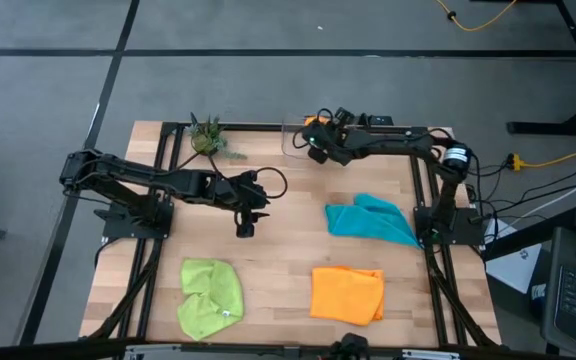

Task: Fold microfiber towels
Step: Put the top orange towel into the transparent bin

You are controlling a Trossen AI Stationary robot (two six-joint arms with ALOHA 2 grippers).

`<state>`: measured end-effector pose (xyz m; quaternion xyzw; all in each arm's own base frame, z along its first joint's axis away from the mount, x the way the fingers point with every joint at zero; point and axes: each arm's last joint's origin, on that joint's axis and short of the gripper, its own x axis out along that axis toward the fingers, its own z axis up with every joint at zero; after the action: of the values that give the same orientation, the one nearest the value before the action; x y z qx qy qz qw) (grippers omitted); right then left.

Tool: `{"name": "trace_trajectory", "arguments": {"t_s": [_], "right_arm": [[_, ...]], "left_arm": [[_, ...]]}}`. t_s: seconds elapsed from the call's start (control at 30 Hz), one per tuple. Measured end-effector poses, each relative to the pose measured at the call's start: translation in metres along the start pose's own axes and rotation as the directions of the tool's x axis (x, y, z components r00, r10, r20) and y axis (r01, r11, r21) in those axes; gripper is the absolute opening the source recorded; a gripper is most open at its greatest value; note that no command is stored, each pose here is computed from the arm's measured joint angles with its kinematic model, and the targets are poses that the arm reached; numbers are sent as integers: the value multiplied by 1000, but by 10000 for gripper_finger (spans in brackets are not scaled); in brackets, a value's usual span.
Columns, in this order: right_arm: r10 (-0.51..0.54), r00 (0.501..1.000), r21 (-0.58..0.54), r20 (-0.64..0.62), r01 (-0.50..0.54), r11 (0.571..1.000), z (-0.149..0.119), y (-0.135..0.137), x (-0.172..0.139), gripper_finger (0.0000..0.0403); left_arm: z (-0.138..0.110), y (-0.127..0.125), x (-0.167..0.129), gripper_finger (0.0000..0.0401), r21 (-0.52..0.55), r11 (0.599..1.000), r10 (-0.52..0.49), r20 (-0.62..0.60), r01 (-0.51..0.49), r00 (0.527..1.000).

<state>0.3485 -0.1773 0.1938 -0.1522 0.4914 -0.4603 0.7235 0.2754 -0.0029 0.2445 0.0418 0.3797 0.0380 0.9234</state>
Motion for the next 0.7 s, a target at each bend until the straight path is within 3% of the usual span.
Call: {"name": "trace_trajectory", "arguments": {"t_s": [0.23, 0.4, 0.57, 0.7], "right_arm": [[46, 999, 43, 25, -47, 998, 14, 5, 6, 132], [214, 975, 66, 60, -218, 974, 20, 5, 2, 200], [377, 923, 73, 76, -382, 921, 33, -1, -9, 240], [430, 902, 72, 35, -431, 899, 43, -13, -22, 247]], "left_arm": [[0, -1, 0, 155, 3, 1000, -4, -3, 4, 1000], [0, -1, 0, 155, 3, 1000, -4, -4, 4, 1000], [-1, -1, 0, 155, 2, 1000, -4, -11, 4, 1000], [-1, -1, 0, 155, 1, 1000, -4, -12, 4, 1000]]}}
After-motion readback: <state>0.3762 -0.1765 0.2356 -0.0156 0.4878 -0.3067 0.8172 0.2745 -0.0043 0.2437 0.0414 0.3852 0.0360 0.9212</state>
